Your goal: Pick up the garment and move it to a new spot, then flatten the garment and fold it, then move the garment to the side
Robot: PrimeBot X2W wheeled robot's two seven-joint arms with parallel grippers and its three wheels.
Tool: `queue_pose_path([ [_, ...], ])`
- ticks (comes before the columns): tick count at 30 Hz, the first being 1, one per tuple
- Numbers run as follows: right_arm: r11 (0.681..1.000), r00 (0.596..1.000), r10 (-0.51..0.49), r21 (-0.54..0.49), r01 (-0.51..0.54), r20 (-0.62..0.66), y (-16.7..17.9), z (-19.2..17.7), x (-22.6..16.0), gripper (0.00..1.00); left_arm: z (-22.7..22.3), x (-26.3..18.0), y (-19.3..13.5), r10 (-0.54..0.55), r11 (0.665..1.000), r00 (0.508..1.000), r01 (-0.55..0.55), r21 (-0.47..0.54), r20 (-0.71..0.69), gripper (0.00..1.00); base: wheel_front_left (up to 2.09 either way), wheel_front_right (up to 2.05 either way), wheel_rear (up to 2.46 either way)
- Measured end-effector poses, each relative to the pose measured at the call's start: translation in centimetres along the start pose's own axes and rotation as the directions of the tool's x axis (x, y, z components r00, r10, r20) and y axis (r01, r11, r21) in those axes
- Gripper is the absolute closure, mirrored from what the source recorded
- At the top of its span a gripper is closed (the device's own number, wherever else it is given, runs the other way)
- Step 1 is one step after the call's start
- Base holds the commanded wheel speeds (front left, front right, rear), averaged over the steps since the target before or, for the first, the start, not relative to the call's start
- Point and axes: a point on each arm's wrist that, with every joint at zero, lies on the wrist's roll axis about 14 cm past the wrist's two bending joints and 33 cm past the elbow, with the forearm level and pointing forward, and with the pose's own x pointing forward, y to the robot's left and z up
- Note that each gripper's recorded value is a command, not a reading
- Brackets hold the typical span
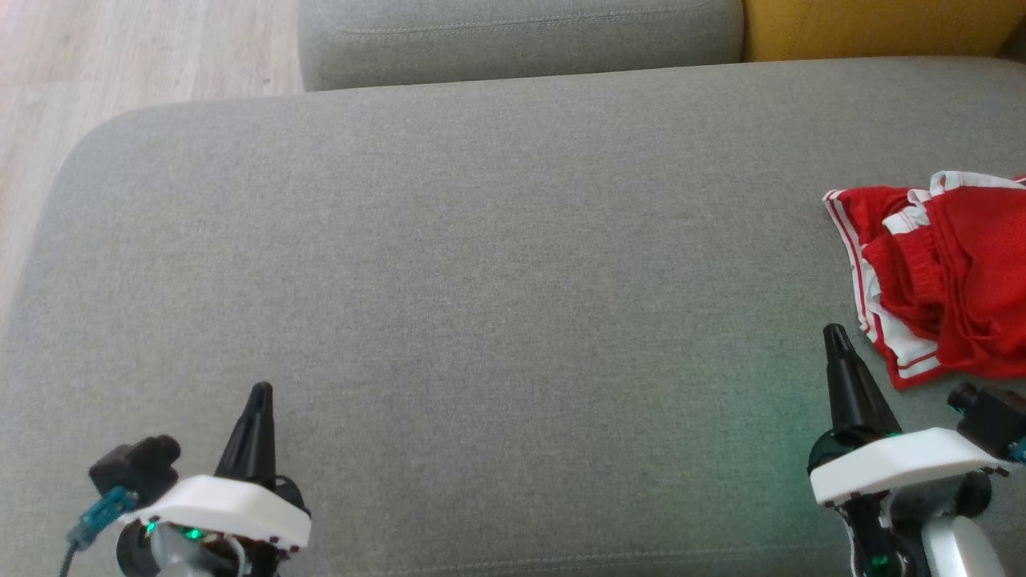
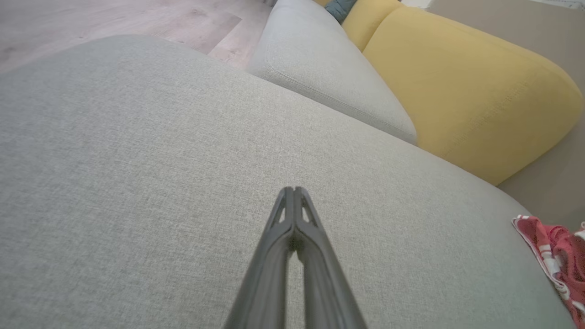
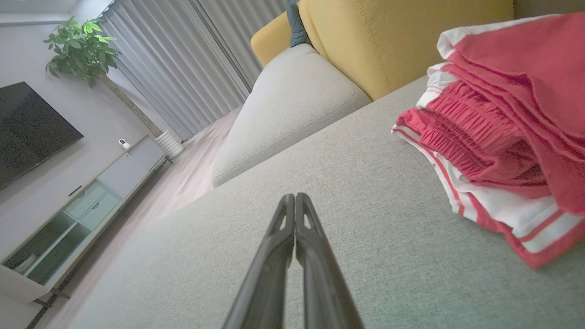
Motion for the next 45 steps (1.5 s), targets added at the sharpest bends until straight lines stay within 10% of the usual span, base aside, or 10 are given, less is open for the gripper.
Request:
queue_pose_path([
  [22,0.97,1.0,-0.014,0.241,0.009,0.021,-0.6,0.1,-0.1,1.0,0.7,0.3,0.5,0.025,0.967,1.0,-0.025,-0.255,-0.005,1.0,0.0,0.0,0.0],
  [45,0.876,0.998,-0.036,0.483,0.008,0.049,-1.5,0.7,-0.1,1.0,1.4,0.6,1.0,0.037,0.856,0.999,-0.034,-0.515,-0.004,1.0,0.0,0.0,0.0],
])
